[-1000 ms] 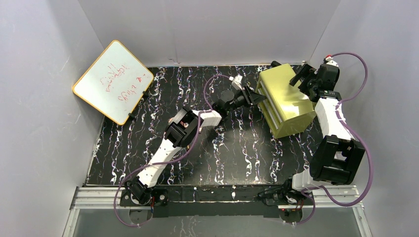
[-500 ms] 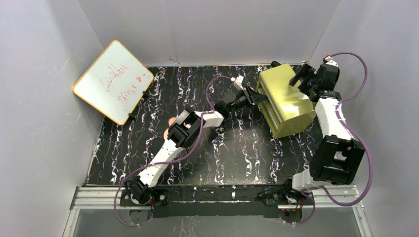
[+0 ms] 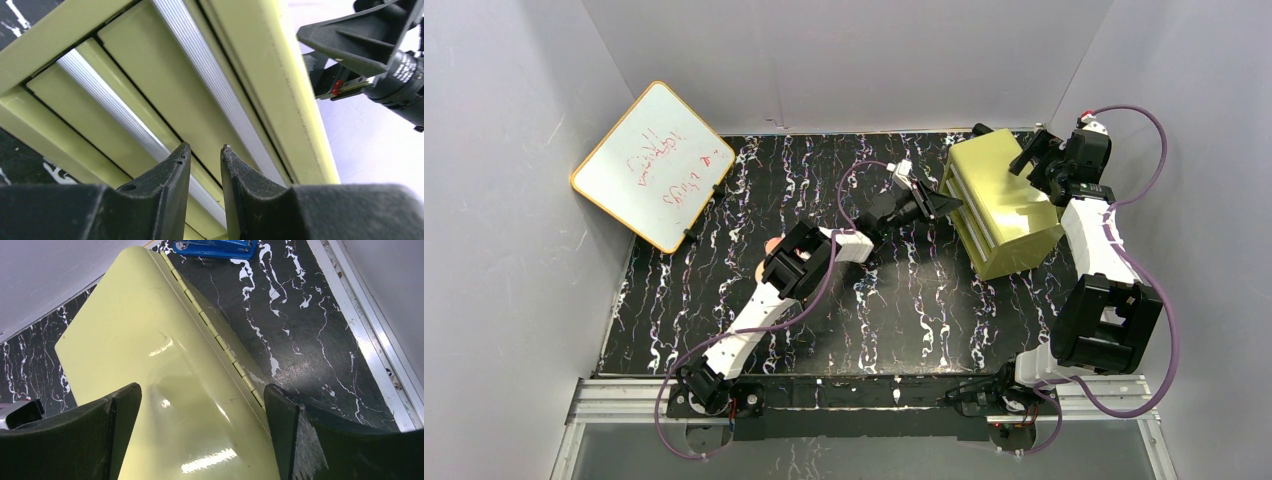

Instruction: Organize the makeup

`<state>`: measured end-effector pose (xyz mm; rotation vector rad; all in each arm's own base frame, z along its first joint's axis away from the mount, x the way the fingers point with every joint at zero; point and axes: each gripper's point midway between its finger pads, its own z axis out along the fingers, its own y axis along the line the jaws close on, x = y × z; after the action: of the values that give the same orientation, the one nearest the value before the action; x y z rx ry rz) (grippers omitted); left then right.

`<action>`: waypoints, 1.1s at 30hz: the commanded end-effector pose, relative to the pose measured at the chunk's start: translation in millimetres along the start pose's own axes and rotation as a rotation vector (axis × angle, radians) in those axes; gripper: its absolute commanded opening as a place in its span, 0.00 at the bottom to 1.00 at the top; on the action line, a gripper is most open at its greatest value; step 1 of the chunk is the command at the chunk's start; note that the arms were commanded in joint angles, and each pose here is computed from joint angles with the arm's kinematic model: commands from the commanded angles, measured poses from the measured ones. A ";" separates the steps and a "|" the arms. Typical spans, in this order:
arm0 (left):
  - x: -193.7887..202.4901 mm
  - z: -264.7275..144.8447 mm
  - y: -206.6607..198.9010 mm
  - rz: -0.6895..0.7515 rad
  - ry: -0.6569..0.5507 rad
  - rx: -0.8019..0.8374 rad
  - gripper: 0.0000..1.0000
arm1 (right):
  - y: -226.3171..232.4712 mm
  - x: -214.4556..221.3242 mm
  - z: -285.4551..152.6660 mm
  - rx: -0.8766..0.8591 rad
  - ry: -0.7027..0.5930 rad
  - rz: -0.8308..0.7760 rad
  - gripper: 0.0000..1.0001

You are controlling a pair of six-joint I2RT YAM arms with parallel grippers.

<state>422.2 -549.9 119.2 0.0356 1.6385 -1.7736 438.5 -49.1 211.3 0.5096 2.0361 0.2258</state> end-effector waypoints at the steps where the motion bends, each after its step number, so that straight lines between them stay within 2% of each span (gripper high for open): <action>1: -37.7 6.9 -83.5 0.055 -0.070 0.165 0.27 | 3.9 -15.8 -7.6 -0.018 -0.050 -0.016 1.00; 13: -46.1 7.7 -93.1 0.004 -0.105 0.249 0.26 | 3.9 -11.1 -7.3 -0.026 -0.042 -0.024 1.00; 33: -30.0 -0.8 -66.5 -0.014 -0.078 0.186 0.30 | 4.3 -10.1 -6.8 -0.031 -0.041 -0.024 1.00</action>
<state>412.8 -542.1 167.3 0.0115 1.4925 -1.8997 438.1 -48.8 209.9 0.4997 2.0394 0.2310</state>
